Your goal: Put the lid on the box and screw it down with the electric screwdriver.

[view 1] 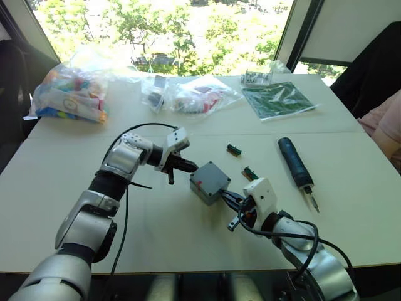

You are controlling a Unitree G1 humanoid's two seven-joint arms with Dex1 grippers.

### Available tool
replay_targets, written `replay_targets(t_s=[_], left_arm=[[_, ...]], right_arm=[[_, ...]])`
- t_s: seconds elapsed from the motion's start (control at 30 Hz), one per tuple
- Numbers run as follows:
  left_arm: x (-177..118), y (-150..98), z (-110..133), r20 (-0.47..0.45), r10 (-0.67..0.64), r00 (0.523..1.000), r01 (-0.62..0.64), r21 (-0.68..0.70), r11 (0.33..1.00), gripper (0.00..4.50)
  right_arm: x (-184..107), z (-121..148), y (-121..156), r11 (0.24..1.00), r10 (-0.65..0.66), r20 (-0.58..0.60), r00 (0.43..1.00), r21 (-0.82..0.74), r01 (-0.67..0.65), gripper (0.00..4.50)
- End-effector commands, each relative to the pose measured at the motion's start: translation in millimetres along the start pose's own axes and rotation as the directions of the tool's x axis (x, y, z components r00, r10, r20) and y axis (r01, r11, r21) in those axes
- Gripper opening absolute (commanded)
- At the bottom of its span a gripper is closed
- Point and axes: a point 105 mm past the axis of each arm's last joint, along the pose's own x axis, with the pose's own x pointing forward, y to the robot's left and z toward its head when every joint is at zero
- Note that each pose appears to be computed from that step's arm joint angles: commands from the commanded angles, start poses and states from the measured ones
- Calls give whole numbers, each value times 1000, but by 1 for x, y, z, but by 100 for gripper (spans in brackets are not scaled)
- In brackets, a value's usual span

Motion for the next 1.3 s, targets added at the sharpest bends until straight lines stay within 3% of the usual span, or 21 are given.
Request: replay_targets(t_s=[0.03,0.8,0.97,1.3], left_arm=[[2,-5,2,-9,-24,1000,25,49,999,0],[-8,12,12,19,61,998,-62,66,996,0],[-7,6,21,60,20,998,-23,47,999,0],[2,-5,18,52,-22,998,19,51,999,0]], right_arm=[[-4,18,0,1000,3,73,997,-21,-2,6],[-7,18,-1,1000,6,73,997,-21,-4,6],[-8,20,-4,1000,-5,78,997,-23,6,6],[-8,27,-4,1000,-8,100,995,-23,10,6]])
